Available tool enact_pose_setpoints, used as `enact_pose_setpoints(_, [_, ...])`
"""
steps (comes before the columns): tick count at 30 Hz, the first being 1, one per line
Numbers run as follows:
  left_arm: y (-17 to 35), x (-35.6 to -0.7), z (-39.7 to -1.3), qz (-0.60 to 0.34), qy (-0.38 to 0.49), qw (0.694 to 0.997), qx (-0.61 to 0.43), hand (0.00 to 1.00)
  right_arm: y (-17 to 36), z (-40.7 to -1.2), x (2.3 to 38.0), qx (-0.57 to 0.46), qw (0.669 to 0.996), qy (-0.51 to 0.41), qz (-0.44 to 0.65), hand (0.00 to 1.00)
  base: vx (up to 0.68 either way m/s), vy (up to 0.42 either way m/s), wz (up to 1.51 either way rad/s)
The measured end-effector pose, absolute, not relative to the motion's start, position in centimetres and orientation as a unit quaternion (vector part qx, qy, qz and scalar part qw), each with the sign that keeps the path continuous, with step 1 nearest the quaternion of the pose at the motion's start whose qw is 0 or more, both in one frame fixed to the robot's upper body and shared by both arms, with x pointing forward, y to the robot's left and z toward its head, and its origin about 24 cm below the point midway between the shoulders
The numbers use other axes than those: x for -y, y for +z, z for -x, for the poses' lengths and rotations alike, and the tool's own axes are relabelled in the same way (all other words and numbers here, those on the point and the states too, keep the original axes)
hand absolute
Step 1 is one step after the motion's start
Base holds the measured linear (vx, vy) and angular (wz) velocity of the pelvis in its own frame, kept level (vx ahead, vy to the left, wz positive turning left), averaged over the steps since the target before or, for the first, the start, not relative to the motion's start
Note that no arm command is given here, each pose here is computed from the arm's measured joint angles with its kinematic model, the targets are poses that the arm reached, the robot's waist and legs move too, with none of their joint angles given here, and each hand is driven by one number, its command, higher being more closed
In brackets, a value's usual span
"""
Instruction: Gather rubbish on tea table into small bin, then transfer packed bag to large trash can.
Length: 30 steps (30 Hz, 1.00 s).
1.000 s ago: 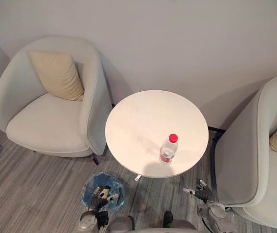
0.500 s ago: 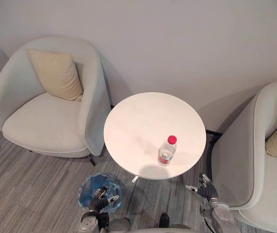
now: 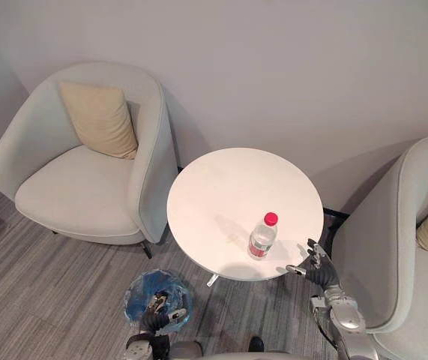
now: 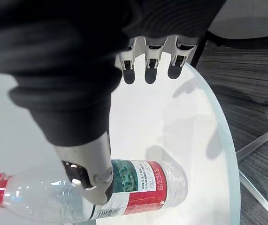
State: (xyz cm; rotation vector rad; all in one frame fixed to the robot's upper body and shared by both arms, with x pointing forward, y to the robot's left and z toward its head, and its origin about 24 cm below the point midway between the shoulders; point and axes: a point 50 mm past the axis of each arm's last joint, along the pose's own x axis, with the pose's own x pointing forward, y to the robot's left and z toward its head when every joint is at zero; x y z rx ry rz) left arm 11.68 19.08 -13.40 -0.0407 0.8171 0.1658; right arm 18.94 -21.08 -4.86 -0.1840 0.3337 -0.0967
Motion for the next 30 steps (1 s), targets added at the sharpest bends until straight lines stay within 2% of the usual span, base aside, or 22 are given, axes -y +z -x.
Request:
enact_pose_setpoints(16, [-13.6,-18.5,-11.4,0.021,0.06,0.914,-0.402,0.0,-4.5,-21.8,18.9,-0.15,0.983,0.006,0.109,0.0,-0.02,-0.006,0.1])
enact_pose_setpoints(29, [-13.4,-18.2,-12.0,0.023,0.055,0.919,-0.39,0.0,-3.2,-25.3,17.7,-0.121,0.987,0.011,0.109,0.0,-0.03,0.002,0.11])
enact_pose_setpoints(30, [-13.3,-18.2,-12.1,0.023,0.055,0.92,-0.387,0.0,-2.8,-25.7,17.6,-0.115,0.988,0.01,0.107,1.0,-0.03,-0.006,0.11])
